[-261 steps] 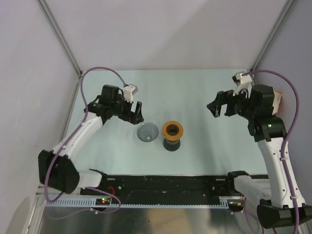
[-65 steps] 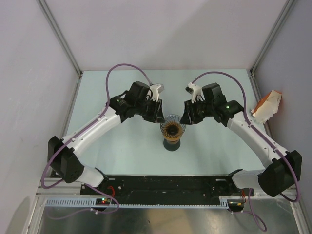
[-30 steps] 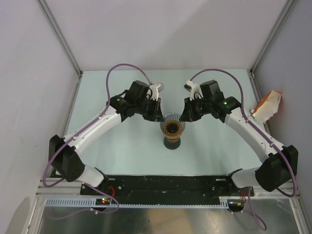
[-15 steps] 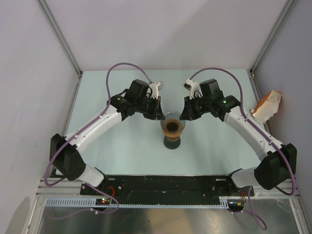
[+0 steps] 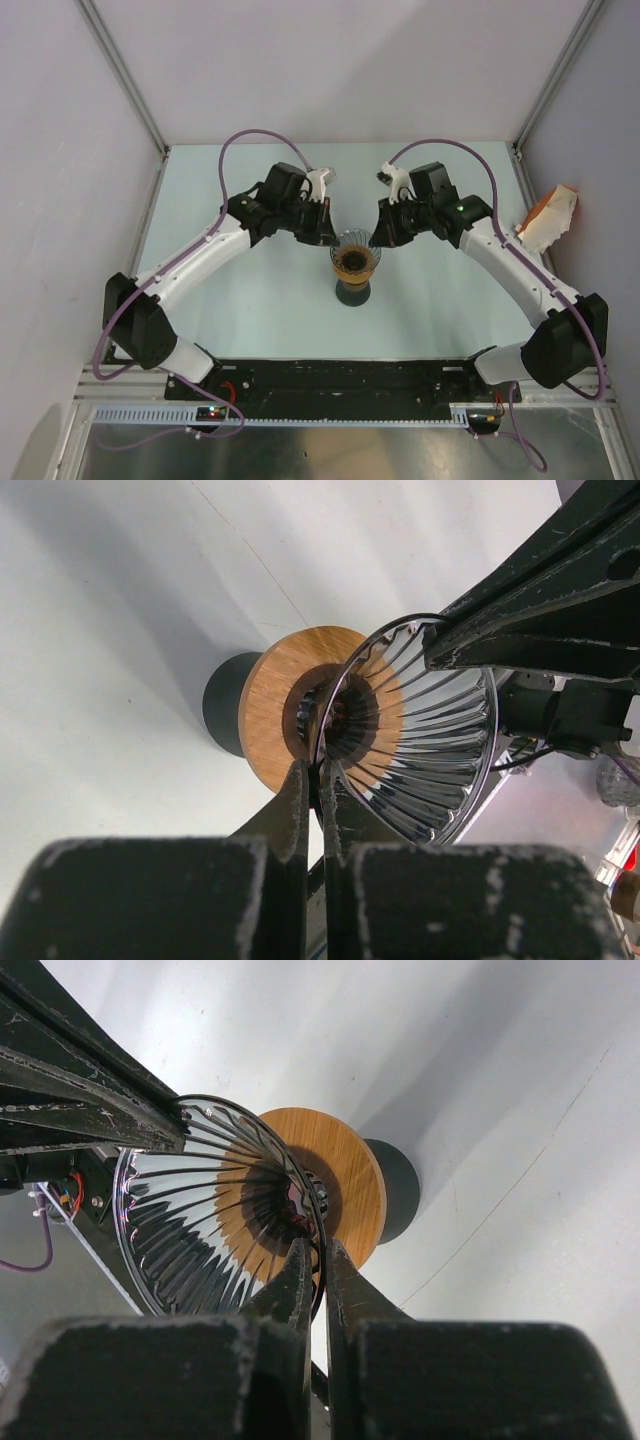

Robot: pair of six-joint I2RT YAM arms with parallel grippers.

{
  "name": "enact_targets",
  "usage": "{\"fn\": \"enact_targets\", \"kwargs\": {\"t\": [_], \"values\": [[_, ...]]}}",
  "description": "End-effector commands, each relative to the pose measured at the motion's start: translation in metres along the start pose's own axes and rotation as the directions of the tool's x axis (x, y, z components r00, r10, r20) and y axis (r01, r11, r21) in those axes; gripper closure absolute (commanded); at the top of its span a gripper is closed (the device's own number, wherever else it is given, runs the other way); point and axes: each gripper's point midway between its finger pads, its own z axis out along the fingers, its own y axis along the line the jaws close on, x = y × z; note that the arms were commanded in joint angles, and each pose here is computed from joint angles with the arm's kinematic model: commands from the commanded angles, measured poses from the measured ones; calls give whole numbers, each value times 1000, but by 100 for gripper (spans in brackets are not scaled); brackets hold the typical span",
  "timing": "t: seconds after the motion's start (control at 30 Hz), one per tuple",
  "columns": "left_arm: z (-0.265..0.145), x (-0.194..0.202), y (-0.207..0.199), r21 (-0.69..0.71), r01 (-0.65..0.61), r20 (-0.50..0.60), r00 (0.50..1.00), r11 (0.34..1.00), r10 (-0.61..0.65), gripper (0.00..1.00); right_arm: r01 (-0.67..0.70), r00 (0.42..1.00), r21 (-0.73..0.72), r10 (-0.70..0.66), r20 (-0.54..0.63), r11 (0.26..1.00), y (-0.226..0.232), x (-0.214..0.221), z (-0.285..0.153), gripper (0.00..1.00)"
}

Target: Place the coffee filter in the dripper

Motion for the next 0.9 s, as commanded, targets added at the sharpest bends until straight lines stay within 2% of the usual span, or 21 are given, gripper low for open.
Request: {"fn": "enact_targets", "kwargs": {"t": [0.0,0.43,0.63,0.87], "values": [[33,53,39,-115,16,-173,984,993,-36,100,25,979,80,-8,-205,996,-24,54,21,100],[40,72,50,-143,9,-221,974,990,-41,100,52,974,139,-19,-225,989,-33,61,28,100],[40,74,53,-155,1,-220,975,988,-35,100,124,973,170,-87,-214,978,-37,64,30,100],[37,65,49,-144,-16,-197,980,989,-13,100,145,970,166,-107,-217,975,-35,64,30,100]]}}
